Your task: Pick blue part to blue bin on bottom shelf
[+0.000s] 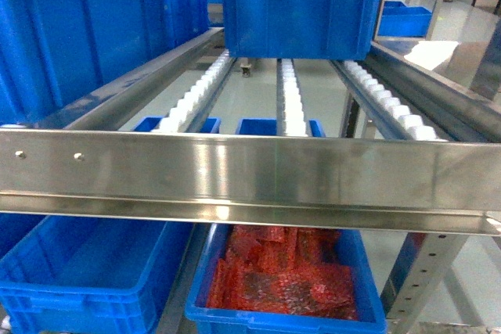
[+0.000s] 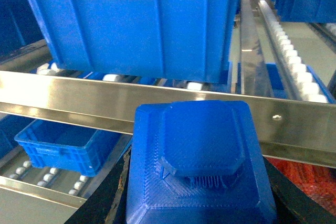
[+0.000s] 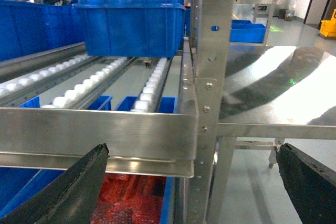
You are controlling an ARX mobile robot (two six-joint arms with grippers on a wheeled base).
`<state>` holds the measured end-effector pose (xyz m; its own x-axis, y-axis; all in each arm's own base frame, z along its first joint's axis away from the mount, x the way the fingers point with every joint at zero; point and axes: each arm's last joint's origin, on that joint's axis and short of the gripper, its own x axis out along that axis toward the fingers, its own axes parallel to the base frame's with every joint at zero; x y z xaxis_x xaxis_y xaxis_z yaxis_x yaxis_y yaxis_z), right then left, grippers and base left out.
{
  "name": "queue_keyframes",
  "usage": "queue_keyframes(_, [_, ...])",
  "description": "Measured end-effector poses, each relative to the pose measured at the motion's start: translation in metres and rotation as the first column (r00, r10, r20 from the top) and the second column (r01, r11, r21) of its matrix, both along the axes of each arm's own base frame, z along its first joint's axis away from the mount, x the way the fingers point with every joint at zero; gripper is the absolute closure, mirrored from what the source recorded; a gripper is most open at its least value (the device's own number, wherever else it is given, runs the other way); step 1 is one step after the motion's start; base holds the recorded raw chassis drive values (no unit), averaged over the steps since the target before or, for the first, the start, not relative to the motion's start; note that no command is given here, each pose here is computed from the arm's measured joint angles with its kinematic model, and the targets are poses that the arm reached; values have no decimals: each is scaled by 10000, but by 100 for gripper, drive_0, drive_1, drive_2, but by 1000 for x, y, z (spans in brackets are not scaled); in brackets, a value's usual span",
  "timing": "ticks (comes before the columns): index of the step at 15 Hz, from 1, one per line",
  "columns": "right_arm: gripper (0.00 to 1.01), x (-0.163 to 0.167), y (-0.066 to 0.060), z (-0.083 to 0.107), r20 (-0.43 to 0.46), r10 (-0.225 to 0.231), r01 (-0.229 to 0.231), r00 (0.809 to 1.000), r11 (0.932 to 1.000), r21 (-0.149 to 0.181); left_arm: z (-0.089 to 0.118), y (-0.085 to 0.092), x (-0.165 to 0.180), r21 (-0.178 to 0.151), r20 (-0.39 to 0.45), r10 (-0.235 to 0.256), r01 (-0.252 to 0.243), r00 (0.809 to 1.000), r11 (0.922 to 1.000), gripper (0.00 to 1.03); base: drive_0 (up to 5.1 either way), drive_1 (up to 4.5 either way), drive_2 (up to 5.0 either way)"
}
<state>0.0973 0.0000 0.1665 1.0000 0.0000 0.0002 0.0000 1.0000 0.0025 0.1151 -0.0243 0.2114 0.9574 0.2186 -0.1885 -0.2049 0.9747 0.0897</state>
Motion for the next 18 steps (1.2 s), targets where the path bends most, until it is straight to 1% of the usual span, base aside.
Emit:
queue_keyframes(5, [3,0,0,0,8,0,0,10000,10000,4,0,0,0,7,-18,11,-11,10000,10000,60,-495,241,241])
queue_keyframes(6, [3,0,0,0,31,0,0,10000,10000,0,0,0,0,8,-22,8,-8,10000,10000,60,-328,344,-35])
queue_keyframes(9, [3,0,0,0,11,31,-31,10000,10000,4,0,1,0,10,4,79,-79,10000,10000,60,0,0,0])
queue_keyframes(18, [3,0,0,0,11,8,-8,10000,10000,0,0,0,0,5,-11,30,-30,10000,10000,60,0,0,0])
